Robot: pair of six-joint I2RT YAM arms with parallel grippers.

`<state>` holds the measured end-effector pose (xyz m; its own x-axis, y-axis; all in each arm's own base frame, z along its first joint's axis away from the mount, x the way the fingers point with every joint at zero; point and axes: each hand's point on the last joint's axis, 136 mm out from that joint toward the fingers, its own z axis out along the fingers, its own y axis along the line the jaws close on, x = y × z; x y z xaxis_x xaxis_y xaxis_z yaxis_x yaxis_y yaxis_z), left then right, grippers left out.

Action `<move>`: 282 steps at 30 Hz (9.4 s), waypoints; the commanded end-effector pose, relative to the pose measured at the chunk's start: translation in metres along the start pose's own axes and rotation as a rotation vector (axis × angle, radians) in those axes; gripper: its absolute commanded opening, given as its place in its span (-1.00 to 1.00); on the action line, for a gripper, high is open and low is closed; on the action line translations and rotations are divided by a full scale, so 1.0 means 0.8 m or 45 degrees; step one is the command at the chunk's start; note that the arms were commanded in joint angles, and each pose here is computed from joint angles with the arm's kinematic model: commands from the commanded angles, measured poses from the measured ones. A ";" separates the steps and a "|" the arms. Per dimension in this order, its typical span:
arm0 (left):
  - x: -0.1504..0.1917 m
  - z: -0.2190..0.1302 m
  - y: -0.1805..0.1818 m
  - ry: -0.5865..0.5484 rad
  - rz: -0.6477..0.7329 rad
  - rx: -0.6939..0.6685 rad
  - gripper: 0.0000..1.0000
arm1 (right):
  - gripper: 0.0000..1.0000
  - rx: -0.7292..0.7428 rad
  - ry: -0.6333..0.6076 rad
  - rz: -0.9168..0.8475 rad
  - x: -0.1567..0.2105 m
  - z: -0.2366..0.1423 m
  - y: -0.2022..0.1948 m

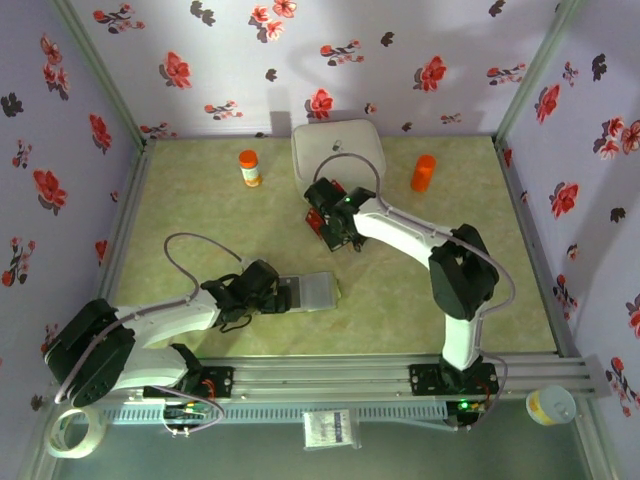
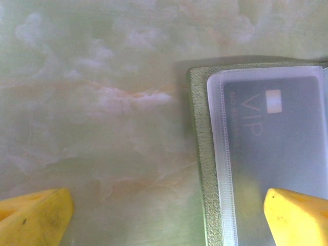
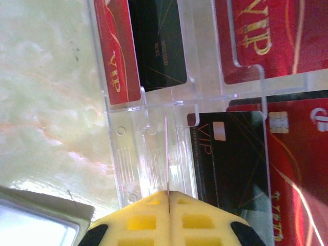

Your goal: Put the credit cards into the card holder

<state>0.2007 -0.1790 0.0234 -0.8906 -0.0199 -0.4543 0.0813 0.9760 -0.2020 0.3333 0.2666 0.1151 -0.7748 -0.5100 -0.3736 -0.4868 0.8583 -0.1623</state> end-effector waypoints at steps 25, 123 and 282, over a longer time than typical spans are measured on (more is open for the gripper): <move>0.049 0.005 0.049 0.169 -0.006 -0.189 0.95 | -1.00 -0.962 -0.488 0.869 0.049 -0.044 0.112; 0.002 0.013 0.044 0.124 0.028 -0.213 0.99 | -1.00 -0.987 -0.394 0.991 0.094 0.021 0.134; 0.014 0.008 0.016 0.137 0.044 -0.184 0.97 | -1.00 -0.983 -0.212 0.917 0.130 0.041 0.162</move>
<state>0.2081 -0.1795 0.0199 -0.9125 0.0267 -0.4081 0.0719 0.9928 -0.0960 0.2108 0.3325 0.0404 -0.9369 0.2009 -0.2860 -0.1083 0.6111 0.7841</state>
